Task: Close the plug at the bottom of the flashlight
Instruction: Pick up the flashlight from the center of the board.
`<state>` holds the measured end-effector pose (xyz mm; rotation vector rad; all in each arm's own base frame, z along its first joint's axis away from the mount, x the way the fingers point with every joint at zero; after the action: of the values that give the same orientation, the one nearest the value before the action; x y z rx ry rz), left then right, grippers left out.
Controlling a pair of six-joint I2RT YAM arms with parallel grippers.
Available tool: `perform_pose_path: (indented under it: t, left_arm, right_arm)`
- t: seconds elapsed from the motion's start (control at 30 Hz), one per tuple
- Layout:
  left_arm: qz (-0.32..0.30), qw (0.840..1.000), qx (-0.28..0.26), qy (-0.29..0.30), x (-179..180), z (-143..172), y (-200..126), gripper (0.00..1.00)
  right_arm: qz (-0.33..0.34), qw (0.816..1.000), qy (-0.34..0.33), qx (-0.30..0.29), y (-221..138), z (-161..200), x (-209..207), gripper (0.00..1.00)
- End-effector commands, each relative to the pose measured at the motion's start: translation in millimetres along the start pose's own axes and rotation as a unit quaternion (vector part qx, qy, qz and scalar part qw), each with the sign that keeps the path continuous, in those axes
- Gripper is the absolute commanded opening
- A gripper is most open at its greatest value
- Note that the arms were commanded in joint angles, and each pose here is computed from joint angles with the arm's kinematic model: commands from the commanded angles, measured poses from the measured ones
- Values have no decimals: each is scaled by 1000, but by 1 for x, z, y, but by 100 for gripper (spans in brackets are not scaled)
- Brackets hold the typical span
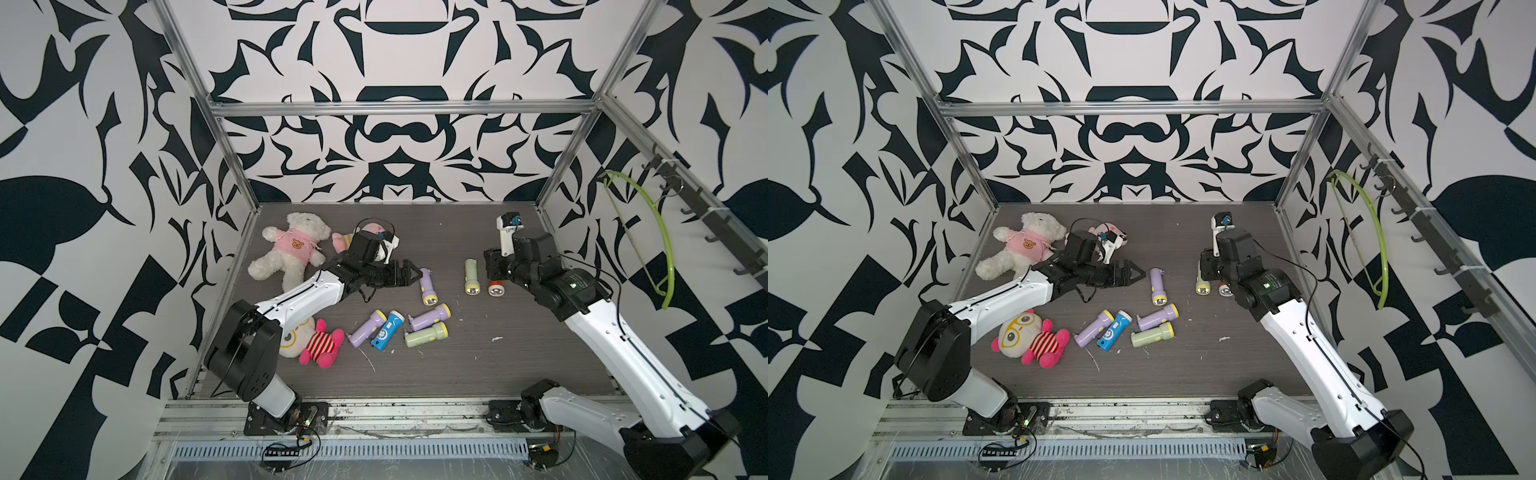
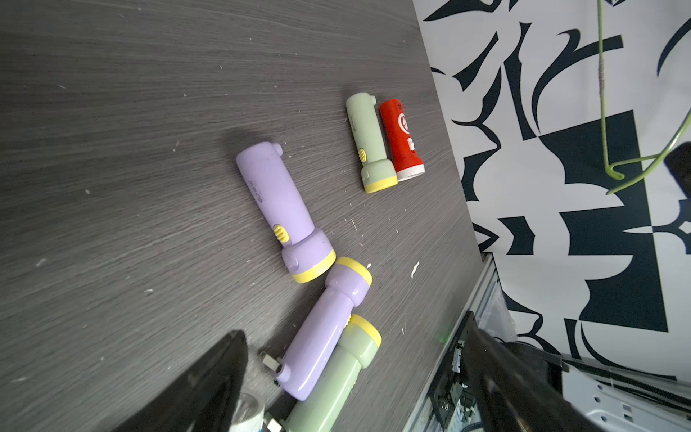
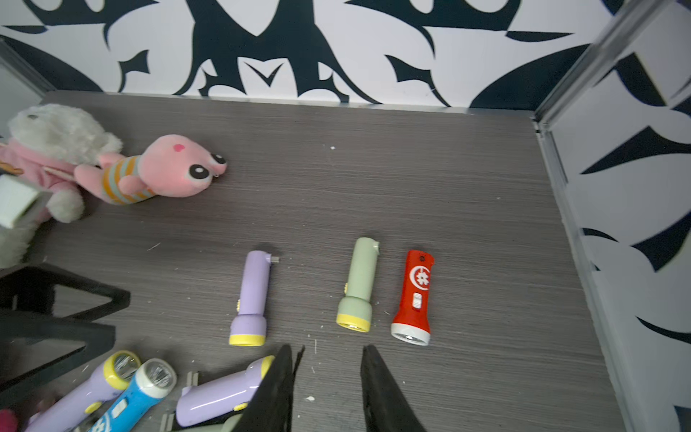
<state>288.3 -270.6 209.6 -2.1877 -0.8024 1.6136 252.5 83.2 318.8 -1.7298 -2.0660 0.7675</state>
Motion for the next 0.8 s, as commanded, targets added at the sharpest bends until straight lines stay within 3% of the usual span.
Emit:
perform_pose_path:
  t: [0.0,0.33,0.6,0.77]
  left_arm:
    - [1,1000,-1,14,-8,-7,4,95]
    - [-53,997,37,33,-11,0,38,96]
    - [-162,983,72,39,8,7,89,90]
    - [-221,971,69,58,11,7,104,90]
  right_arm:
    - [39,999,22,-8,-4,4,-13,35]
    - [45,998,35,5,1,7,-18,39]
    - [37,999,33,9,2,9,-17,41]
    - [39,999,34,12,4,9,-17,41]
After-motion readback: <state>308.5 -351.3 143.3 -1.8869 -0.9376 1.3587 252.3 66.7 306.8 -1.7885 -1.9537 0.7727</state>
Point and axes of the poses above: each gripper's point midway between its finger pads, its own y axis out along the fingers, its own x axis along the line the jaws close on, z = x × y, the point moved 7 cm from there along -y, back along the fingers, and after that the axes turned 11 degrees about -y, right-handed, at the moved point
